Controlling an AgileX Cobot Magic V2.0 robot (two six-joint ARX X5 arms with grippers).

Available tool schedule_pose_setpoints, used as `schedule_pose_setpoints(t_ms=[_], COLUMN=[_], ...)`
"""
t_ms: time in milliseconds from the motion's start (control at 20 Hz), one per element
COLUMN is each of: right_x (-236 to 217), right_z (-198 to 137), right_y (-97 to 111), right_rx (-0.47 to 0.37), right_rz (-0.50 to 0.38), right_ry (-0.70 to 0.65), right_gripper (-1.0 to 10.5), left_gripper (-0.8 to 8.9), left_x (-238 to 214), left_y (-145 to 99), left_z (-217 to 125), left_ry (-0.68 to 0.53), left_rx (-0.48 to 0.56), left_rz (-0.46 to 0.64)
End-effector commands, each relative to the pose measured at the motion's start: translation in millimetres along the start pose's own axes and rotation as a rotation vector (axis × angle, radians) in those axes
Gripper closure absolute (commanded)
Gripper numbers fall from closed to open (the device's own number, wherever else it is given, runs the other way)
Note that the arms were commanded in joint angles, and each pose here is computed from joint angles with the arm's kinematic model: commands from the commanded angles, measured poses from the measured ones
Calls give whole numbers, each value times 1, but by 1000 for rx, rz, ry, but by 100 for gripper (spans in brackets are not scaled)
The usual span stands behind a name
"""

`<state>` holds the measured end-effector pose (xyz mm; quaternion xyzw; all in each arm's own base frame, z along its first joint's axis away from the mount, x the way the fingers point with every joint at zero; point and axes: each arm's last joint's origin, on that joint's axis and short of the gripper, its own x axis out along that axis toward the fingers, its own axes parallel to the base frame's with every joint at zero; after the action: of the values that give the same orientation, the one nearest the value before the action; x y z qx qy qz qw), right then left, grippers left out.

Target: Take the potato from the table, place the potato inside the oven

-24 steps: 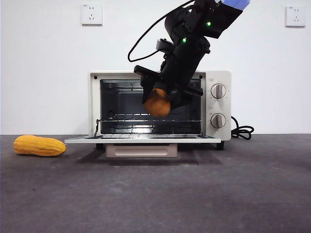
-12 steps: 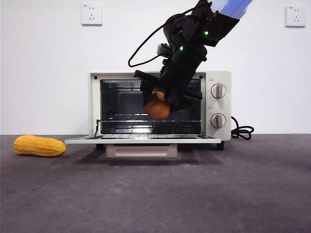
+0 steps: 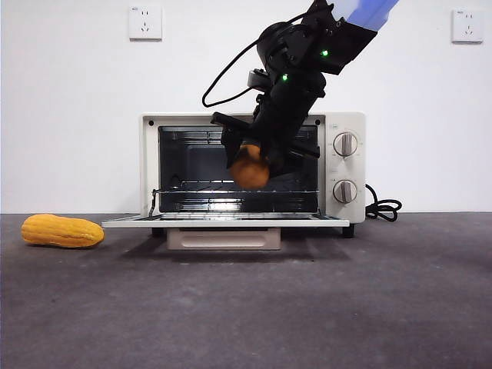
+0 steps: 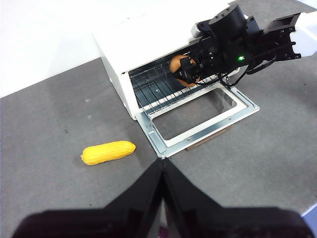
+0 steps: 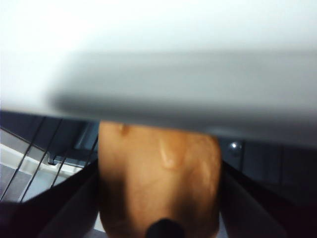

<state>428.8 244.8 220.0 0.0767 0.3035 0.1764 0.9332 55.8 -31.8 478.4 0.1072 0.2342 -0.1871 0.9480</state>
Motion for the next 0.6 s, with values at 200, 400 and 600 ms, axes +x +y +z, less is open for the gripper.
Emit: schedule_pose_setpoints(t_ms=[200,400,600], right_x=[10,9,9], right_z=[-10,-11,-12], right_y=[4,8,13], right_rx=[-1,-5,-12], right_rz=[3,8,5], right_ry=[14,6,2], right_gripper=[376,378,379], left_gripper=[819,819,819], left_x=[0,0,0], left_y=[0,0,0], left_z=[-1,-1,-1], left_ry=[-2,-2,-2], left_rx=[12,13,12], left_rz=[1,1,1])
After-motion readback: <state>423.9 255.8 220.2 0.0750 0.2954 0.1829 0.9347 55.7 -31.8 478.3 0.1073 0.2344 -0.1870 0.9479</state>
